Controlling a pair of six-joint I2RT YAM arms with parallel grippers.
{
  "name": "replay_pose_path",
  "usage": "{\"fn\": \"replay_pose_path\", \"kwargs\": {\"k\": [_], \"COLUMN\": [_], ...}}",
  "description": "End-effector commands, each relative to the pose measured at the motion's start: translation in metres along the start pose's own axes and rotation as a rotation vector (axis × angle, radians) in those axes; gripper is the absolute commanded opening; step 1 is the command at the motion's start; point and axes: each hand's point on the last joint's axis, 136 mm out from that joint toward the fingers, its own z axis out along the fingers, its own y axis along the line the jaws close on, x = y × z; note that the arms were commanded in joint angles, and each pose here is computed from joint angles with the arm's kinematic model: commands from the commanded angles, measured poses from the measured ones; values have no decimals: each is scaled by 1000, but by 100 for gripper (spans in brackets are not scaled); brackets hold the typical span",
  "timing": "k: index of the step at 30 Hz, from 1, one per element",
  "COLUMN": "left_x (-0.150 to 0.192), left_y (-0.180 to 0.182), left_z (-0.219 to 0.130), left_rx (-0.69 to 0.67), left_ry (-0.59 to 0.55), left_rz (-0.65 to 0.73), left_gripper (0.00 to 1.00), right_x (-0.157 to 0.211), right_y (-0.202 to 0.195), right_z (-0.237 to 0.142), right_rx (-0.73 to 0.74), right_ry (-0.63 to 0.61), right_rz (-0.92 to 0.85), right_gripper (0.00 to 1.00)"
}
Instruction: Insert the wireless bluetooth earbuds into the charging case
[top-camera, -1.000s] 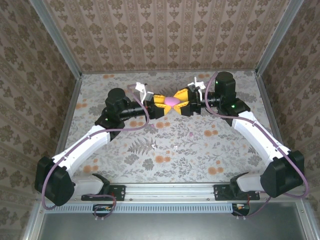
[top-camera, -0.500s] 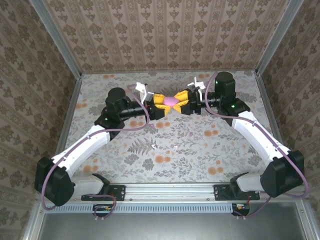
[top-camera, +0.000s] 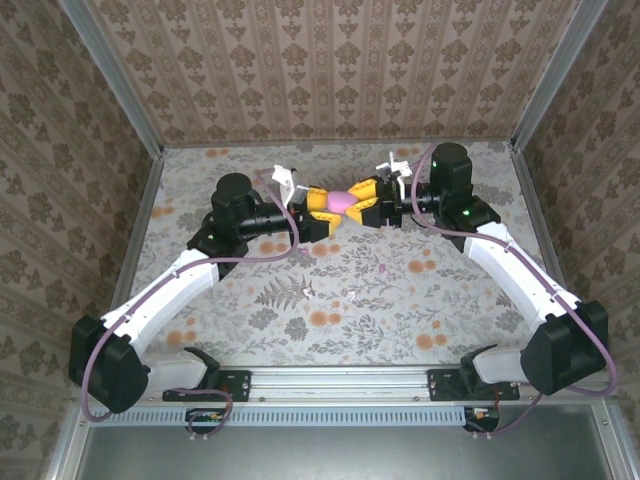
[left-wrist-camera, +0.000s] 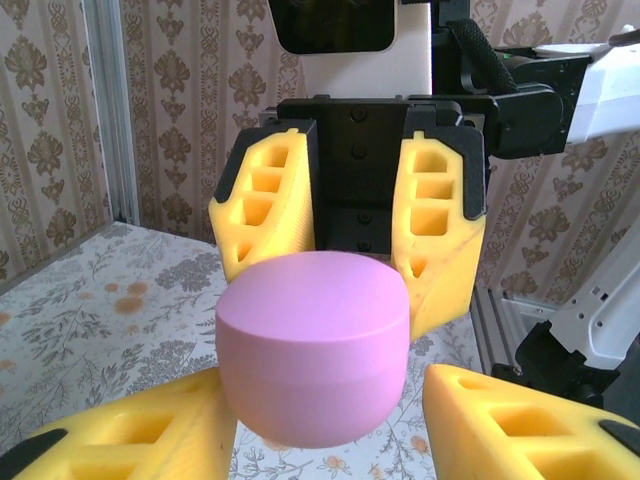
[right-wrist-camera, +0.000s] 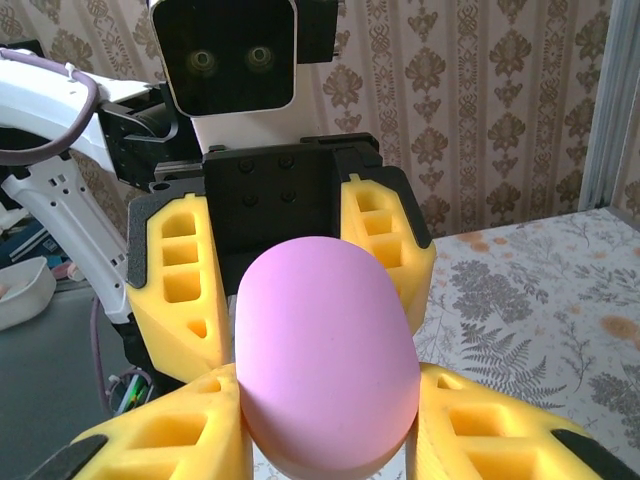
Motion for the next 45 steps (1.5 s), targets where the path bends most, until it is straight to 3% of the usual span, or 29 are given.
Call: {"fn": "replay_pose_path", "kwargs": {"k": [1,20,34,45], "left_x": [-27,-24,-21,-19], "left_y": [-9,-10,-10,-12], "left_z": [-1,4,7,7], "left_rx": [37,41,53,55], "left_ry": [-65,-53,-36,-35], "left_rz": [51,33,29,38], "left_gripper": [51,54,44,46], "right_x": [-4,0,0,-2], "right_y": [3,6,5,3], "right_z": [-1,-1,-1,-1], "right_rx": [-15,-23,-21,-11], "right_ry": [-15,-6,-4,-9], "right_rz": [-20,-42,-40,-33], "right_gripper": [37,38,39,39]}}
